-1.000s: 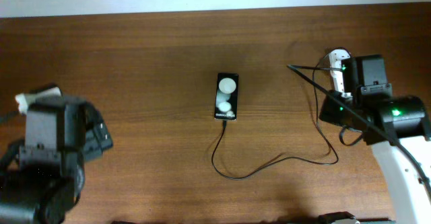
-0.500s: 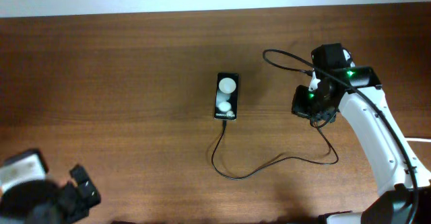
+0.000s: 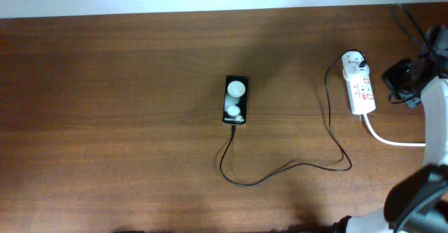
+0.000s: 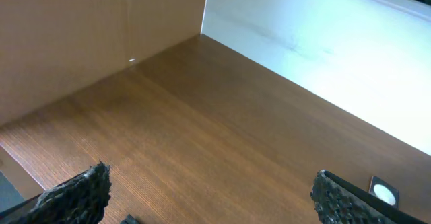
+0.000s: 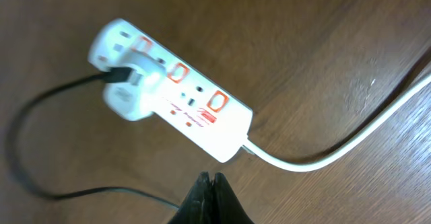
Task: Plug charger to phone and switch on socket
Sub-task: 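Move the right gripper down onto the red switch beside the plug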
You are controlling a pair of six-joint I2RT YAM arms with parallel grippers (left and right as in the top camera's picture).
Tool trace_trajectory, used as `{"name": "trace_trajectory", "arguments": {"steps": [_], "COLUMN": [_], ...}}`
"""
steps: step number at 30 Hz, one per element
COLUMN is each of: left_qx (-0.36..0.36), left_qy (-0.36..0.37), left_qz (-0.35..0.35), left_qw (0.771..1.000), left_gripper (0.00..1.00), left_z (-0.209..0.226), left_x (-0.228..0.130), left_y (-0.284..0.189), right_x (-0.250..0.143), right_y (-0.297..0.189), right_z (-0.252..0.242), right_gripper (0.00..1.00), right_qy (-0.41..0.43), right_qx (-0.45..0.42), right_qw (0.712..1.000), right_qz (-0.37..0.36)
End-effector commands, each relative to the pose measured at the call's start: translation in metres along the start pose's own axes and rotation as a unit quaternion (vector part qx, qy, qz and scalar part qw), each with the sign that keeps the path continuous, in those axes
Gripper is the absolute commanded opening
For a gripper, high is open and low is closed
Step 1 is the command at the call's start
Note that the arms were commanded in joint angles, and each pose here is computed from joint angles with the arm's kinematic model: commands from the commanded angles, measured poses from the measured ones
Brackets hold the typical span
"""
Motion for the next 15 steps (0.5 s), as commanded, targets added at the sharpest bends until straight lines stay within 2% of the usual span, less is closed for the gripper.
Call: {"name": "trace_trajectory", "arguments": {"steps": [1,4,7,15], "left_qx": [0.001,0.013,0.031,-0.033], "left_qy": [-0.009,-0.013,-0.023,-0.072], "left_qz": [-0.005,-0.009,-0.023,-0.113], "left_qw": [1.000,1.000,0.999,0.990], "left_gripper": [0.99,0.99,0.99,0.99], "left_z": [0.002,0.001,0.001,0.044], "left_x": [-0.001,-0.002,-0.007,-0.044], "left_y": [-0.002,-0.004,-0.011,-0.050], "right_x": [0.003,0.004,0.009,0.010], "right_y": [0.057,0.081,0.081,0.082], "right_z": [0.003,0.004,0.007,0.008], "right_gripper": [0.04,0.04,0.04,0.04], "right_qy": [0.011,-0.001,-0.010,-0.019], "right_qx": [-0.022,-0.032,-0.023,-0.020], "right_qw": [0.998,0.996,0.998,0.998], "right_qz": [0.061,0.079,0.065,0.061]}}
Point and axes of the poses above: each gripper's point midway between its finger pads, its own y axis out along the fingers, its own z axis along the line the jaws close on, x = y × z, the point moved 8 cm from there along -y, back along the fingers, and after that the axes turned 5 degrees about -y, right-handed, at the moved point
